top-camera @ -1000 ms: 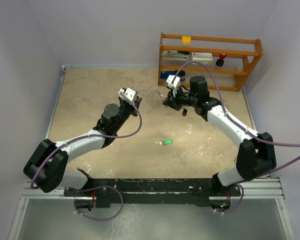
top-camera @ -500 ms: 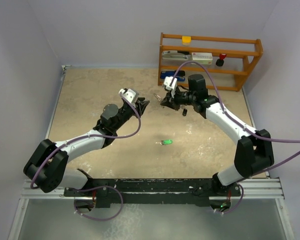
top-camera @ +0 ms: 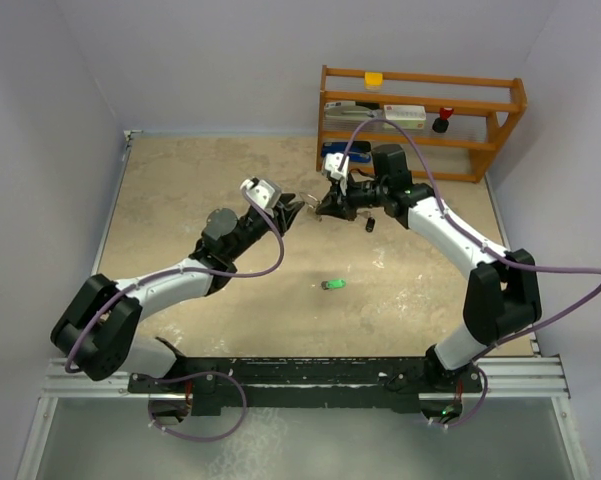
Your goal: Put the keys on the keyring
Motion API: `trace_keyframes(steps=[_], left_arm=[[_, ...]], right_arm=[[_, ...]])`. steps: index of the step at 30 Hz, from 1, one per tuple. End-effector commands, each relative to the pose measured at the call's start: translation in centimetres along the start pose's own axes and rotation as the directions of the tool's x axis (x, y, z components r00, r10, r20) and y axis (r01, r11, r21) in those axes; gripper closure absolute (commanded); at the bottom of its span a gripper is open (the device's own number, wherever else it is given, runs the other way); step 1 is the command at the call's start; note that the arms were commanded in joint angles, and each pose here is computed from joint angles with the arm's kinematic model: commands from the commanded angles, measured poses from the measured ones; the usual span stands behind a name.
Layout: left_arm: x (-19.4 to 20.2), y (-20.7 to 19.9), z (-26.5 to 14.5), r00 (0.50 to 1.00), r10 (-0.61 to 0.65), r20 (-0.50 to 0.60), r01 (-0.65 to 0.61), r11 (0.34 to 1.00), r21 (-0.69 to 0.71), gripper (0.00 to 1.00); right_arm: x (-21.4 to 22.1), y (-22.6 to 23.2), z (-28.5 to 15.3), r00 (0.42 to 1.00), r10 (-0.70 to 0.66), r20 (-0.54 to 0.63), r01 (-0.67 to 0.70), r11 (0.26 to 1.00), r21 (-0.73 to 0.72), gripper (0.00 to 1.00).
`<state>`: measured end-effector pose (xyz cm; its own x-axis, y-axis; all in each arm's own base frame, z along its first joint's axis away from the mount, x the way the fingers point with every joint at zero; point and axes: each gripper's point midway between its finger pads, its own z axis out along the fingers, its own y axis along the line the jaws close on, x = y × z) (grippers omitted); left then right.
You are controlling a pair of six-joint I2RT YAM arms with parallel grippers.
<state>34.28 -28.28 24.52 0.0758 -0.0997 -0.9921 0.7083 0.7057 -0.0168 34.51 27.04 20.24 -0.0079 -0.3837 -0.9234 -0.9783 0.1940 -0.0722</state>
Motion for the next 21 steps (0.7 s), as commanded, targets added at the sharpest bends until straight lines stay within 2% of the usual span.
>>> trace_keyframes(steps=[1,12,21], left_arm=[[-0.2,-0.5,0.3,0.999,0.005,0.044,-0.007,0.999,0.034,0.70],[0.7,-0.2,1.1,0.997,-0.035,0.067,0.035,0.999,0.015,0.69],[0.8,0.2,2.3,0.995,-0.052,0.081,0.052,0.999,0.004,0.65]], right_arm=[[-3.5,0.4,-0.1,0.994,-0.059,0.090,0.065,0.996,-0.064,1.00],[-4.0,1.1,-0.1,0.993,-0.054,0.109,0.067,0.991,-0.116,1.00],[-3.7,1.7,0.0,0.992,-0.048,0.113,0.065,0.987,-0.149,1.00]])
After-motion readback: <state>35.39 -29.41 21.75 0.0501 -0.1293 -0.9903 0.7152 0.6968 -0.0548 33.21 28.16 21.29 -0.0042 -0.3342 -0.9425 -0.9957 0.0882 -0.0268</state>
